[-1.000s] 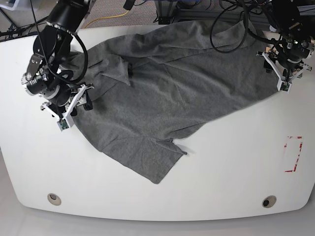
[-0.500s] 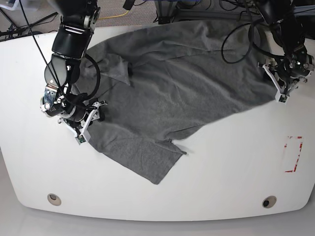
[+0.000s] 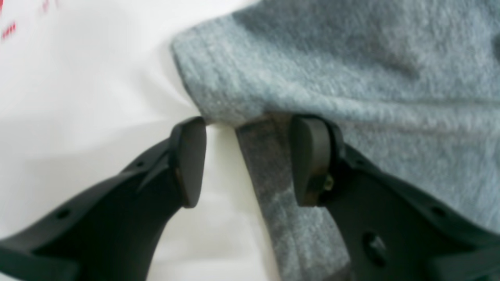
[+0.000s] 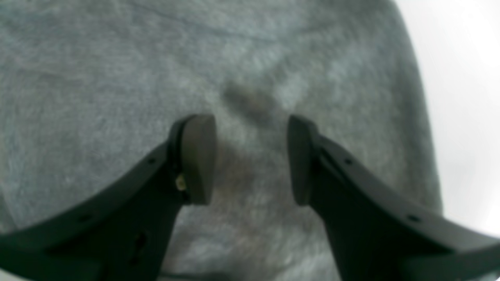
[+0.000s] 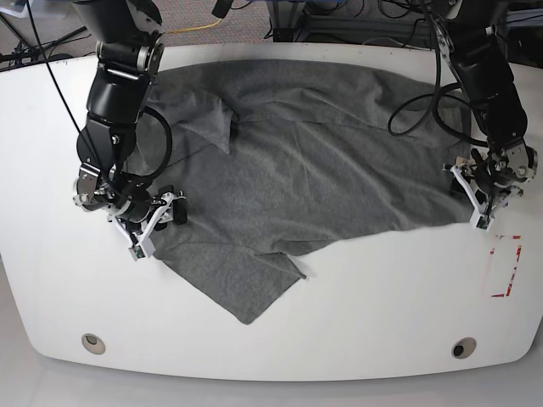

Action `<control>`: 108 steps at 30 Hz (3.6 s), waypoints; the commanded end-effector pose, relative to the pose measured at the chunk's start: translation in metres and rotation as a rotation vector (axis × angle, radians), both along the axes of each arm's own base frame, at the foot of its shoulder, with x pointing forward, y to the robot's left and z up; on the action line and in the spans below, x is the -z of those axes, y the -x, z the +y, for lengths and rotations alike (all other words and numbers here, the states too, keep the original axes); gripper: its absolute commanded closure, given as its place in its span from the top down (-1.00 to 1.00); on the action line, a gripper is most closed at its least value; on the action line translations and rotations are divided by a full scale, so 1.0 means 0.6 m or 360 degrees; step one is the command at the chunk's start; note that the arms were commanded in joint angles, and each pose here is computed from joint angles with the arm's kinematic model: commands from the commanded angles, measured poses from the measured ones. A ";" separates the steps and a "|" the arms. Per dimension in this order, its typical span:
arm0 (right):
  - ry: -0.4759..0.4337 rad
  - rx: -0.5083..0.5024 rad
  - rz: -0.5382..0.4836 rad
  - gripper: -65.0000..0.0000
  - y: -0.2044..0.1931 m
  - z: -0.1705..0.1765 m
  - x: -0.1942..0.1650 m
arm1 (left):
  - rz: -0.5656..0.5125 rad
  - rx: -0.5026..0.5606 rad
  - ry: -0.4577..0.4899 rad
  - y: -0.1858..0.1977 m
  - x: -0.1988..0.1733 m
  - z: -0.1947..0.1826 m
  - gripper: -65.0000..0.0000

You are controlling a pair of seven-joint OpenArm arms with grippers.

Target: Fold the T-shirt properly

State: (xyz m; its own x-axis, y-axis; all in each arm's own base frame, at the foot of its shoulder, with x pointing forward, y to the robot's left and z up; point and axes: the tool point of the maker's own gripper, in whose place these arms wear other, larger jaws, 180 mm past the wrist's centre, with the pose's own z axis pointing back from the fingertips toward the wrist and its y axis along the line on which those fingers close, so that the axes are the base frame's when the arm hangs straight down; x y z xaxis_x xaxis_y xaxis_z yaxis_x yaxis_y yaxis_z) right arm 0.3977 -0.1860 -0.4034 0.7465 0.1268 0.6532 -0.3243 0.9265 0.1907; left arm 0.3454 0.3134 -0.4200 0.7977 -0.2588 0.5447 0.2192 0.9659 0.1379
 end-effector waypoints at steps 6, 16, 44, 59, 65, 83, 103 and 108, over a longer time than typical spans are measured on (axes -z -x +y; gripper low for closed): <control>-0.0070 0.0079 -0.0107 -0.15 -0.048 -0.016 -0.003 | 0.0103 -0.0010 -0.0058 -0.031 0.010 0.031 0.01; -0.0090 0.0216 -0.0183 -0.15 -0.078 -0.078 -0.004 | 0.0145 0.0036 -0.0190 -0.043 -0.010 0.074 0.02; 0.0313 -0.0041 -0.0285 0.51 0.018 -0.054 -0.163 | -0.0377 0.0051 -0.0397 -0.051 -0.206 0.077 0.02; 0.0286 -0.0154 -0.0048 0.57 0.165 -0.017 -0.082 | -0.0399 0.0284 -0.0469 0.058 -0.204 0.005 0.02; 0.0212 -0.0145 0.0022 0.57 0.176 -0.002 -0.055 | -0.0380 0.0218 -0.0424 0.089 -0.188 0.001 0.02; 0.0054 -0.0127 0.0068 0.57 0.174 0.038 -0.024 | -0.0372 0.0111 -0.0402 0.111 -0.181 0.017 0.02; 0.0014 -0.0116 0.0114 -0.48 0.179 0.041 -0.007 | -0.0390 0.0119 -0.0415 0.110 -0.188 0.014 0.02; 0.0053 -0.0127 0.0037 -0.49 0.171 0.040 -0.033 | -0.0388 0.0118 -0.0414 0.110 -0.188 0.014 0.02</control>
